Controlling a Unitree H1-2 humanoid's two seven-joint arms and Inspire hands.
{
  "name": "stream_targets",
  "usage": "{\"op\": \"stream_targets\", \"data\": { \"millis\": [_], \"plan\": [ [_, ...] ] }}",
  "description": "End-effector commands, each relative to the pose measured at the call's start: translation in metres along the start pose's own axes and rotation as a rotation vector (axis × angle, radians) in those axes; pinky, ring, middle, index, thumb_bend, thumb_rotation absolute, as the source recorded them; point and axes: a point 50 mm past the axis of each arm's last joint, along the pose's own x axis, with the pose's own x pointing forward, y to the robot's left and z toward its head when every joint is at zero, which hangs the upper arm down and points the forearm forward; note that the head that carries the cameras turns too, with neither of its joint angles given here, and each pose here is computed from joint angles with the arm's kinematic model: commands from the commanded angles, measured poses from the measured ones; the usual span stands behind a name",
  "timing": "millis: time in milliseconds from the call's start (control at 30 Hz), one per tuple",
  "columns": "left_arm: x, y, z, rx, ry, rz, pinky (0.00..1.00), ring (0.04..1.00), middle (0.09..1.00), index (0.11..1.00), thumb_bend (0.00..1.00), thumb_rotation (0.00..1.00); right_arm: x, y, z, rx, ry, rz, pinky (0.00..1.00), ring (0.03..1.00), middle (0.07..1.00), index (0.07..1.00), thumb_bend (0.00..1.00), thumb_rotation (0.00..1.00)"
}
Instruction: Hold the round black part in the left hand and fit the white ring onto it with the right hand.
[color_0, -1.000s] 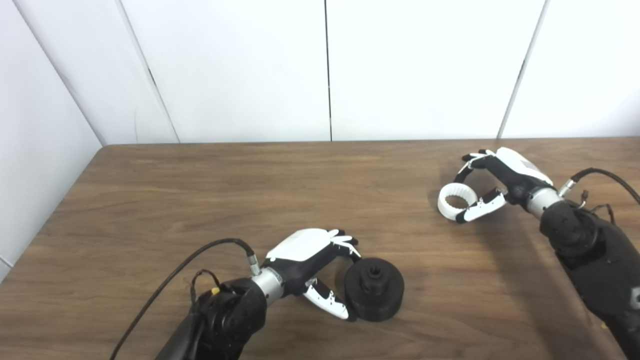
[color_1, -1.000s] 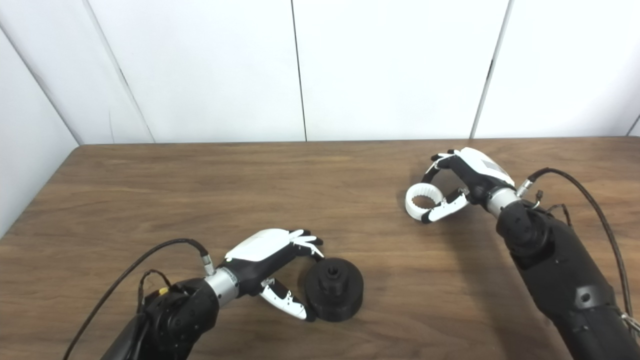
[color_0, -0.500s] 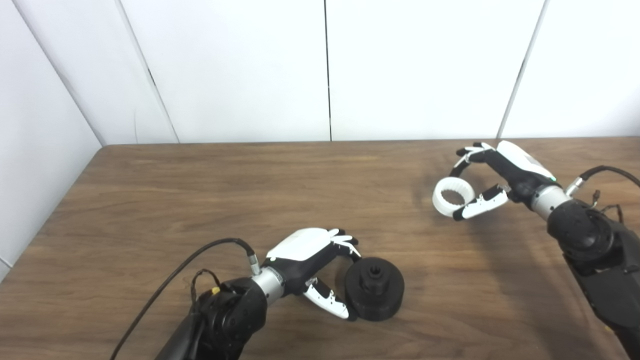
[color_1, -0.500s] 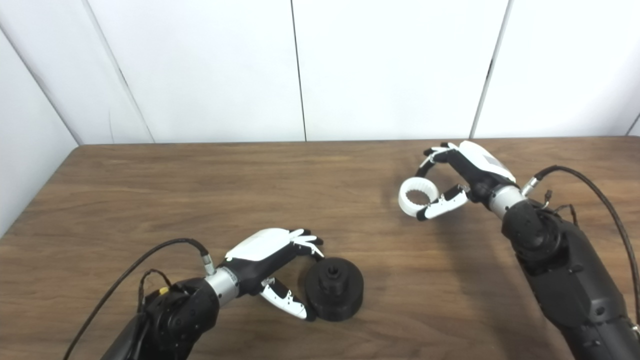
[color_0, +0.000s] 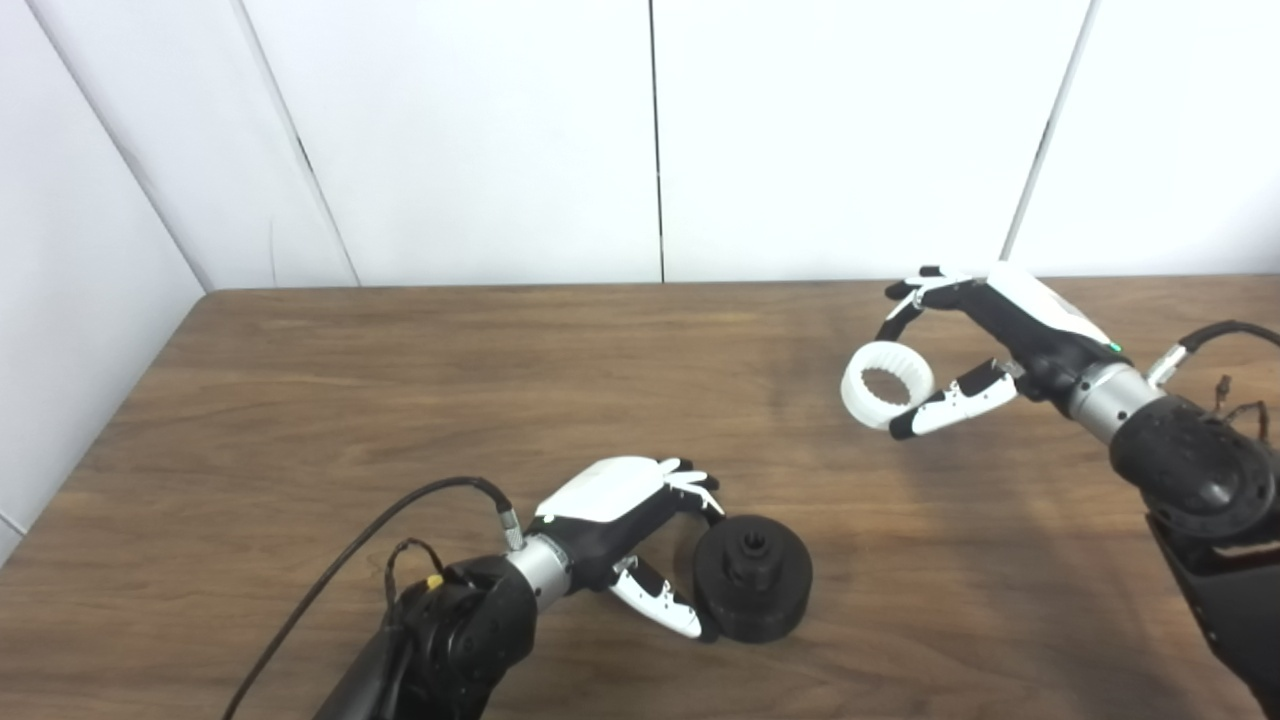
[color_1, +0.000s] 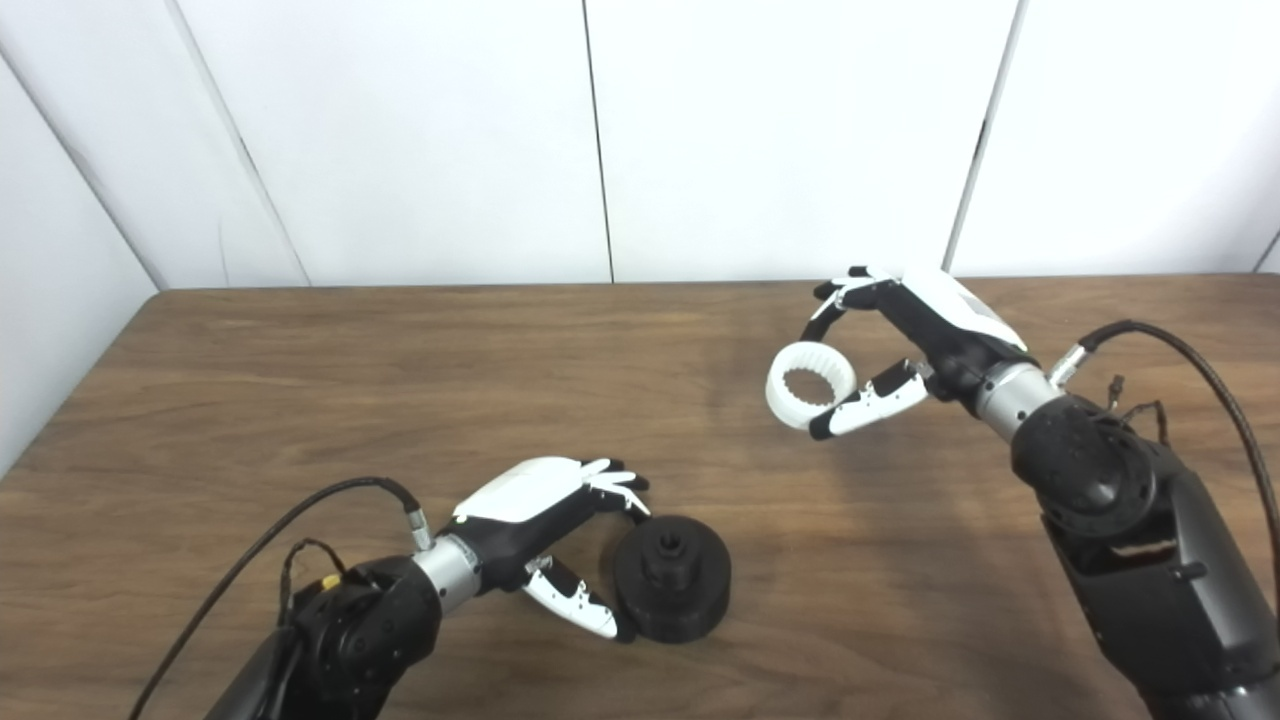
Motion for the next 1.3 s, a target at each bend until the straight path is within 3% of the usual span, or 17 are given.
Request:
{"op": "stream_targets", "data": {
  "millis": [0,533,1267],
  "plan": [
    [0.004,0.013,0.006,0.032,-0.032,0.041,1.0,1.0,0.941,0.717,0.88,0.31,-0.004,-0.023,0.018,-0.02,-0.061,-0.039,0.98,0.976,0.858,0.488,0.52,0.15],
    [0.005,0.013,0.008,0.027,-0.023,0.035,1.0,1.0,0.943,0.711,0.88,0.3,-0.026,-0.017,0.052,-0.031,-0.16,0.048,0.9,0.953,0.845,0.489,0.52,0.15],
    [0.005,0.012,0.01,0.019,-0.023,0.041,0.99,1.0,0.943,0.714,0.88,0.3,-0.022,0.021,0.055,-0.004,-0.187,0.178,0.89,0.967,0.854,0.489,0.52,0.16]
  ]
}}
